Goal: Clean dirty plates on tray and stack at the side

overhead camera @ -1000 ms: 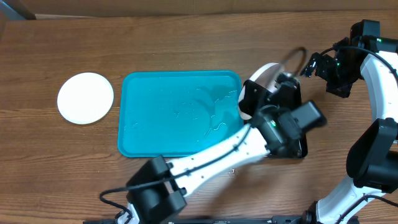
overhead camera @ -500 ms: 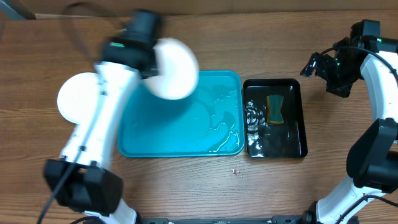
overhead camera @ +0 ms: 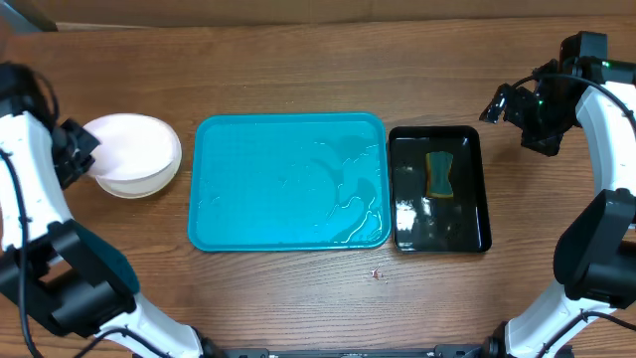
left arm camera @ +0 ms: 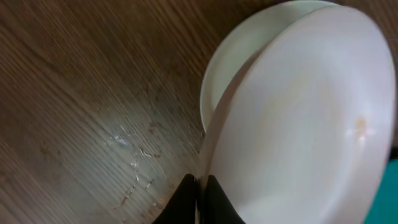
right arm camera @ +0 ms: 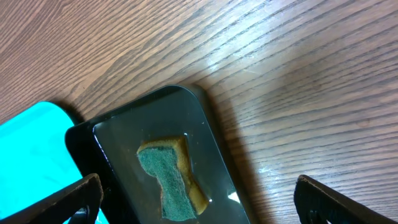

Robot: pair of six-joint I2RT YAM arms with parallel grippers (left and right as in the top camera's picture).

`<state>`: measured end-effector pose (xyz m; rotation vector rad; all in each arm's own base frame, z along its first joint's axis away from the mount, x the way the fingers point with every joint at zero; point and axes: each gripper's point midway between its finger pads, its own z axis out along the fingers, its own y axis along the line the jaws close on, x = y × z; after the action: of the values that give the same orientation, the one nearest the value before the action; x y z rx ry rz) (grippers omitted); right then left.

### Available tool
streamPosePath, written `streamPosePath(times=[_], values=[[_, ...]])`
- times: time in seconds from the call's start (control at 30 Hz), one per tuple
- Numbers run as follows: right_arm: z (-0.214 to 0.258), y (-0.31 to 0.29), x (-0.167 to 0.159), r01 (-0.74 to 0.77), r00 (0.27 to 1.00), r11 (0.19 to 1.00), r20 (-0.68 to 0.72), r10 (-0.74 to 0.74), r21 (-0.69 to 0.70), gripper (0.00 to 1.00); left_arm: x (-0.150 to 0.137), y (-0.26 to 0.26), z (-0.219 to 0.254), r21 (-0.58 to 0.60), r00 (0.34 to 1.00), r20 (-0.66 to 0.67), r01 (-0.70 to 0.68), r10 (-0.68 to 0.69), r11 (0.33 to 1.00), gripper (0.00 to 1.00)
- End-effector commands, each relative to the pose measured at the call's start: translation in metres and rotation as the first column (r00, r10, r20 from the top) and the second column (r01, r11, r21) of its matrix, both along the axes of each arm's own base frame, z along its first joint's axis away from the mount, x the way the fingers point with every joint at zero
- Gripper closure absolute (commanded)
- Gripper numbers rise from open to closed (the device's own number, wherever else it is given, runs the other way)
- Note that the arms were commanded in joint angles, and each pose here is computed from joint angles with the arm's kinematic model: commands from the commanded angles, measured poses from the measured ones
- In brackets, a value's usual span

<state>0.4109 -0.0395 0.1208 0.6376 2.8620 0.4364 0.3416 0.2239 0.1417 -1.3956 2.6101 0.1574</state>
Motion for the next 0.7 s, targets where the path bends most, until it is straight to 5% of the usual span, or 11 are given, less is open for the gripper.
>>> streamPosePath(times=[0.0, 0.07, 0.1, 0.13, 0.17, 0.23, 0.4, 0.67], values=[[0.007, -0.002, 0.002, 0.003, 1.000, 1.000, 0.020, -0.003, -0.006, 0.00, 0.009, 0.003, -0.023, -0.057, 1.000, 0.000, -0.025, 0.025, 0.998, 0.91], [0.007, -0.002, 0.002, 0.003, 1.000, 1.000, 0.020, -0.003, -0.006, 0.00, 0.011, 0.005, -0.035, -0.068, 1.000, -0.015, -0.025, 0.024, 0.997, 0.85], [0.007, -0.002, 0.002, 0.003, 1.000, 1.000, 0.020, -0.003, -0.006, 0.00, 0.012, 0.005, -0.038, -0.073, 1.000, -0.018, -0.024, 0.023, 0.997, 0.73], [0.007, -0.002, 0.002, 0.003, 1.000, 1.000, 0.020, -0.003, -0.006, 0.00, 0.018, 0.002, -0.044, -0.098, 1.000, -0.005, -0.004, 0.004, 0.995, 0.32], [0.007, -0.002, 0.002, 0.003, 1.000, 1.000, 0.020, -0.003, -0.006, 0.00, 0.023, -0.002, -0.044, -0.122, 1.000, 0.018, 0.023, -0.021, 0.992, 0.14], [0.007, -0.002, 0.002, 0.003, 1.000, 1.000, 0.020, -0.003, -0.006, 0.00, 0.043, -0.028, -0.039, -0.235, 0.975, 0.150, 0.196, -0.164, 0.952, 0.00], [0.007, -0.002, 0.002, 0.003, 1.000, 1.000, 0.020, -0.003, -0.006, 0.00, 0.070, -0.083, -0.018, -0.360, 0.847, 0.414, 0.489, -0.334, 0.794, 0.00], [0.007, -0.002, 0.002, 0.003, 1.000, 1.000, 0.020, -0.003, -0.006, 0.00, 0.073, -0.102, -0.018, -0.382, 0.845, 0.406, 0.503, -0.348, 0.775, 0.00]])
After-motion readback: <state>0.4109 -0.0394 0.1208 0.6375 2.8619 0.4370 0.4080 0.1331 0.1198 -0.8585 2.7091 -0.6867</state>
